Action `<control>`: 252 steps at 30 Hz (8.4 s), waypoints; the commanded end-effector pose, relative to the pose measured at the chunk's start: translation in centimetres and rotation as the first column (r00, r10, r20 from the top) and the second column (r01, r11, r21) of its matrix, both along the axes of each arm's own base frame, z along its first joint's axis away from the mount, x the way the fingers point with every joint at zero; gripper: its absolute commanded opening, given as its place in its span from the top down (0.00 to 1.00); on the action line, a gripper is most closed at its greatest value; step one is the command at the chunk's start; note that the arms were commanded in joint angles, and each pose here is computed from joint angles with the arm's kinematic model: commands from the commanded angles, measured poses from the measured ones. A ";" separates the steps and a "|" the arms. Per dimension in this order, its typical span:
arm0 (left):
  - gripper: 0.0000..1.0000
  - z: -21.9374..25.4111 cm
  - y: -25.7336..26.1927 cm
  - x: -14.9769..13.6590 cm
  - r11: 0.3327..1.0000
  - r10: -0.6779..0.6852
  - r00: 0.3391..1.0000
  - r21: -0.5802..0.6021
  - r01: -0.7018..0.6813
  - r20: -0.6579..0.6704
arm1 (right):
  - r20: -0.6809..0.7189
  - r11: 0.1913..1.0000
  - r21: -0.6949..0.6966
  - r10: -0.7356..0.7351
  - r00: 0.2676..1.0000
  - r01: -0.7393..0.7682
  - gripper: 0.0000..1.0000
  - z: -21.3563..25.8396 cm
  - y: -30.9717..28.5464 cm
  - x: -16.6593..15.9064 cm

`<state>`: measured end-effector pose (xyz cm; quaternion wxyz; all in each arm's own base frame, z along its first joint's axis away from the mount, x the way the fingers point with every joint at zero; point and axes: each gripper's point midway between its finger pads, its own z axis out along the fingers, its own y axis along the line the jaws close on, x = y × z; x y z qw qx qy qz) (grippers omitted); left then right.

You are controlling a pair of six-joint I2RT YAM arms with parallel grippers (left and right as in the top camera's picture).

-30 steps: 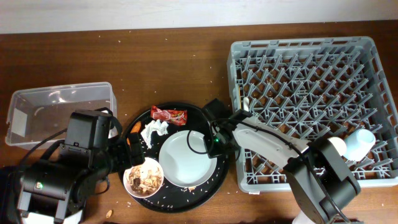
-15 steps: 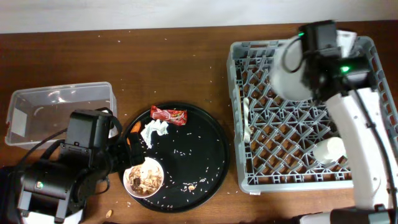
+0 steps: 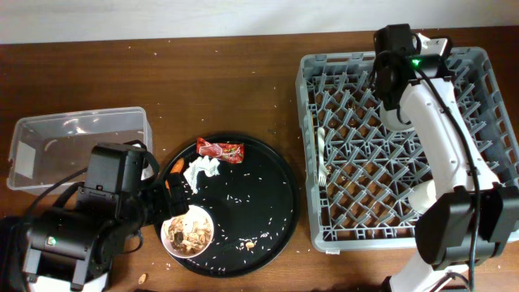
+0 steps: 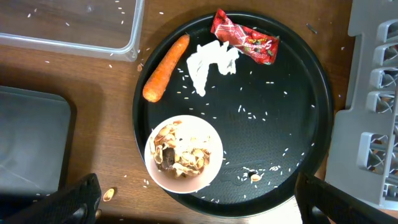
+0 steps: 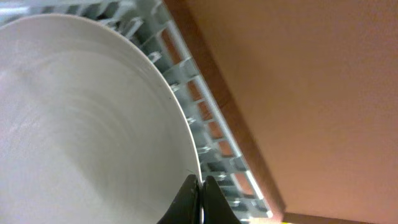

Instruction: Sort waste into correct bins and load items into the dishwasher rack

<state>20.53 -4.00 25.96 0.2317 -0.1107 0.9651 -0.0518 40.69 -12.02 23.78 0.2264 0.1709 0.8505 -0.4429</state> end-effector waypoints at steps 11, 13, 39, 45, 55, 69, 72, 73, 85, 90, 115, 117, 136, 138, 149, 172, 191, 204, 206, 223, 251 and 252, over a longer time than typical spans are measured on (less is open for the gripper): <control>0.01 0.4 0.1 0.1 1.000 0.002 1.000 0.002 -0.002 0.013 | -0.036 0.979 -0.039 0.200 0.979 -0.201 0.96 1.1 6.3 1.5; 0.01 0.4 0.1 0.1 1.000 0.002 1.000 0.002 -0.002 0.013 | -0.030 0.975 -0.011 0.222 0.975 -0.223 0.76 1.1 6.9 1.7; 0.21 -6.1 -3.8 7.3 0.984 -0.145 0.977 0.082 0.159 -0.154 | 0.618 0.140 0.597 0.547 0.565 -0.790 0.01 13.2 28.6 -17.9; 0.43 -23.3 -5.4 12.8 0.951 -0.164 0.855 0.153 0.270 -0.492 | 0.523 0.186 0.653 0.589 0.616 -0.734 0.01 10.8 28.2 -18.4; 1.00 -10.5 -0.2 16.5 0.955 -0.035 0.948 0.269 0.125 -0.316 | 0.452 0.221 0.688 0.614 0.646 -0.691 0.01 9.1 28.3 -18.3; 0.30 -19.6 -8.6 17.6 0.940 -0.291 0.929 0.114 0.322 -0.229 | 0.447 0.220 0.692 0.616 0.648 -0.687 0.01 9.0 28.3 -18.5; 0.30 -23.5 -11.5 16.6 0.919 -0.367 0.904 0.067 0.389 -0.221 | 0.447 0.220 0.692 0.616 0.648 -0.687 0.01 9.0 28.3 -18.5; 0.28 -23.7 -13.4 16.5 0.878 -0.460 0.868 0.046 0.476 -0.188 | 0.447 0.220 0.692 0.616 0.648 -0.687 0.01 9.0 28.3 -18.5; 1.00 -26.0 -12.9 16.6 0.805 -0.455 0.850 0.285 0.520 -0.264 | 0.446 0.221 0.693 0.617 0.648 -0.687 0.01 8.9 28.3 -18.5; 1.00 -12.5 -12.1 15.7 0.836 -0.462 0.882 0.289 0.467 -0.089 | 0.446 0.221 0.693 0.617 0.649 -0.687 0.01 8.9 28.2 -18.5; 0.53 -17.7 -1.9 4.4 0.997 -0.051 0.947 0.034 0.065 -0.317 | 0.437 0.181 0.722 0.629 0.643 -0.668 0.01 8.7 28.8 -19.2; 0.59 -20.3 -1.2 3.3 0.997 -0.029 0.942 0.058 0.051 -0.334 | 0.432 0.184 0.724 0.630 0.645 -0.665 0.01 8.6 28.8 -19.3; 0.54 -22.6 4.4 5.1 0.956 0.070 0.975 0.295 -0.005 -0.211 | 0.425 0.189 0.726 0.632 0.647 -0.661 0.01 8.5 28.6 -19.4; 0.54 -24.1 4.2 4.8 0.958 0.064 0.969 0.285 0.006 -0.238 | 0.425 0.191 0.725 0.632 0.648 -0.662 0.01 8.5 28.6 -19.4; 1.00 -15.2 1.5 11.6 0.975 -0.027 0.981 0.211 0.068 -0.193 | 0.425 0.191 0.725 0.632 0.648 -0.662 0.01 8.5 28.6 -19.4; 0.34 -5.3 1.9 3.5 0.980 -0.146 0.988 -0.141 0.139 -0.041 | 0.493 0.367 0.674 0.423 0.760 -0.641 0.01 9.9 24.4 -16.4; 0.95 -25.0 -10.7 -3.1 0.935 -0.180 0.812 0.160 0.317 -0.555 | 0.354 0.463 0.793 0.178 0.918 -0.396 0.01 6.4 16.6 -12.4; 1.00 -4.6 5.5 -2.6 0.962 0.270 0.960 -0.052 -0.266 0.072 | 0.307 0.479 0.803 0.178 0.935 -0.355 0.01 5.1 16.5 -11.6; 1.00 -5.6 6.9 -2.6 0.951 0.302 0.953 -0.070 -0.301 0.006 | 0.307 0.479 0.803 0.178 0.935 -0.355 0.01 5.1 16.5 -11.6; 1.00 -9.6 24.4 -2.8 0.567 0.730 0.492 -0.822 -0.048 0.474 | 0.307 0.479 0.803 0.178 0.935 -0.355 0.01 5.1 16.5 -11.6; 1.00 1.7 -32.7 16.6 0.138 -0.478 0.538 -0.545 0.827 0.695 | 0.307 0.479 0.803 0.177 0.935 -0.355 0.01 5.1 16.5 -11.6; 1.00 0.4 -34.8 16.4 0.108 -0.468 0.563 -0.588 0.802 0.681 | 0.307 0.479 0.803 0.177 0.935 -0.355 0.01 5.1 16.5 -11.6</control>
